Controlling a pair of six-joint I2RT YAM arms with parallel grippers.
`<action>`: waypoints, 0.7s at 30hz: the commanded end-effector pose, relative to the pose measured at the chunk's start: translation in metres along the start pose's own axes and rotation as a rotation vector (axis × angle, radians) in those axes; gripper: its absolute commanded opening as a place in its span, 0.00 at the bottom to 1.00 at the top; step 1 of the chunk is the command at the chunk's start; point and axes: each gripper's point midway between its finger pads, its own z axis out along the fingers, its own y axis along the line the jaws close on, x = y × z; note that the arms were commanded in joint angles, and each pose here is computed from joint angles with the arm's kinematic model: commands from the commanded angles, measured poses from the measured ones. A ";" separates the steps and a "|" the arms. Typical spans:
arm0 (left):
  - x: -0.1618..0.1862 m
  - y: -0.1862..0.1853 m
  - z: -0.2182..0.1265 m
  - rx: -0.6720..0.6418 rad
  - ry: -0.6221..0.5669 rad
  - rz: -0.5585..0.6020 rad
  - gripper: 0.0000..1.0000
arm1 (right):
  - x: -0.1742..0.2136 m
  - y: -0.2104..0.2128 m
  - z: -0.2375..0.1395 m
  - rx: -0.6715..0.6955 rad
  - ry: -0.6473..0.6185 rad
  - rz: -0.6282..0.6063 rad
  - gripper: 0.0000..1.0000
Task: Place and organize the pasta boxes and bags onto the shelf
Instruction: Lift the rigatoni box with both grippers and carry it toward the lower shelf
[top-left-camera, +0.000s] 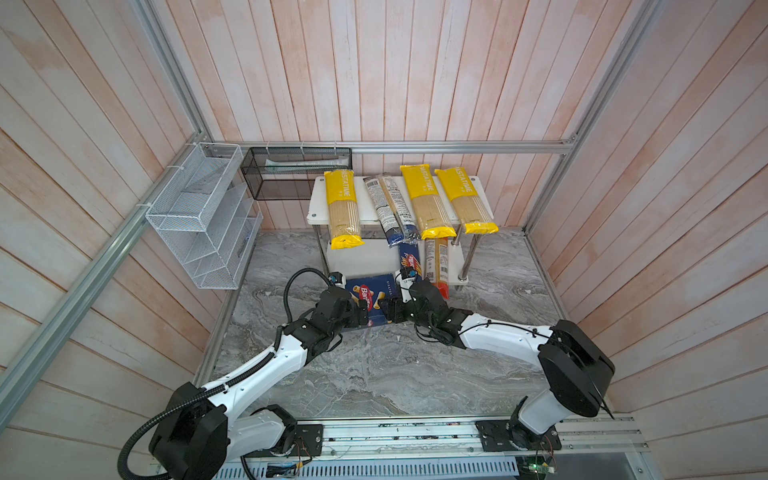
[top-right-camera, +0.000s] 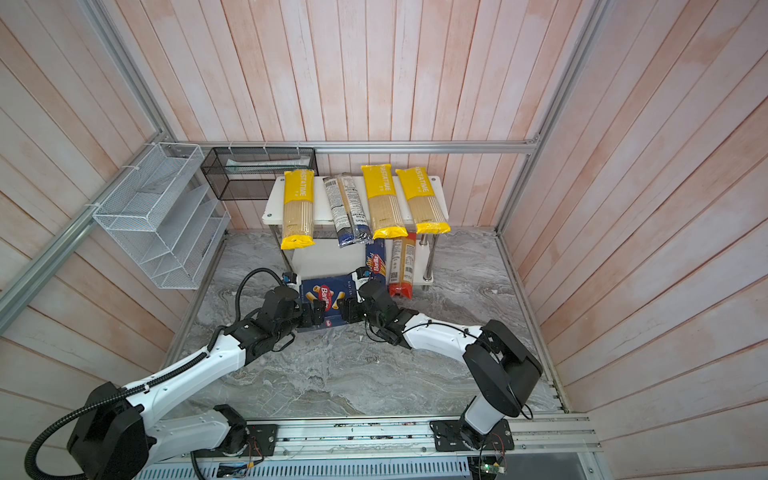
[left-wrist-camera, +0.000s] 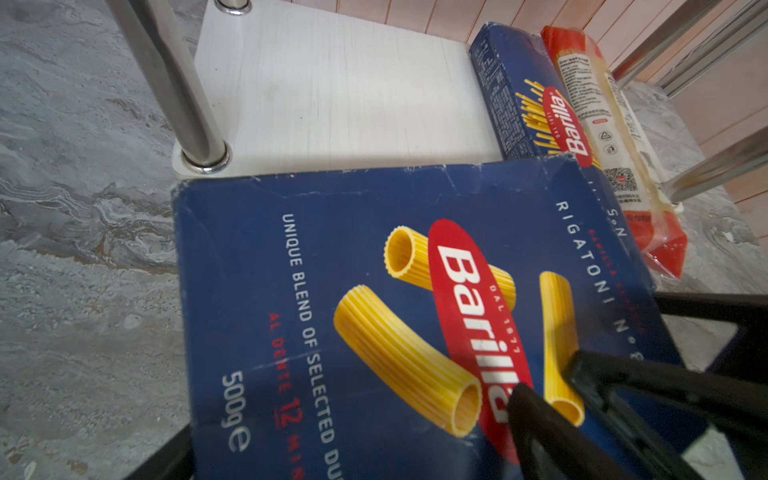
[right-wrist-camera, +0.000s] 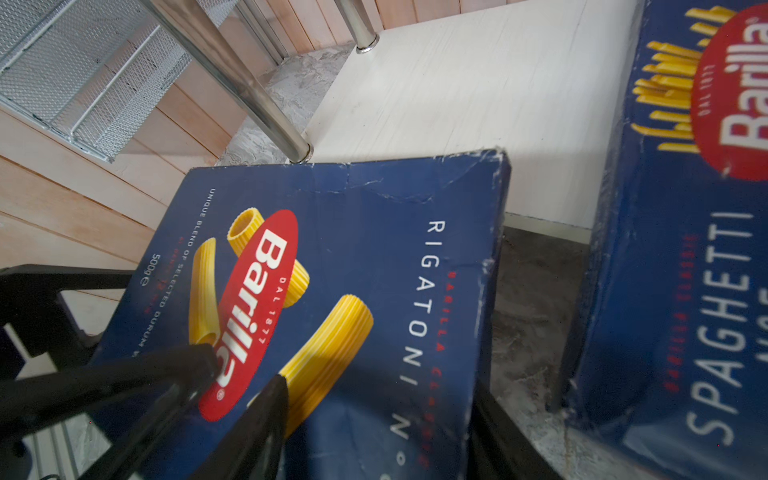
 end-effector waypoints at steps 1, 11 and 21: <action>-0.067 -0.083 -0.025 0.346 -0.192 0.021 1.00 | -0.056 0.099 -0.027 -0.357 -0.150 -0.071 0.62; -0.081 -0.078 -0.014 0.349 -0.215 0.004 1.00 | -0.068 0.096 -0.020 -0.355 -0.166 -0.075 0.62; -0.102 -0.074 0.003 0.342 -0.231 0.023 1.00 | -0.077 0.086 -0.007 -0.350 -0.159 -0.052 0.62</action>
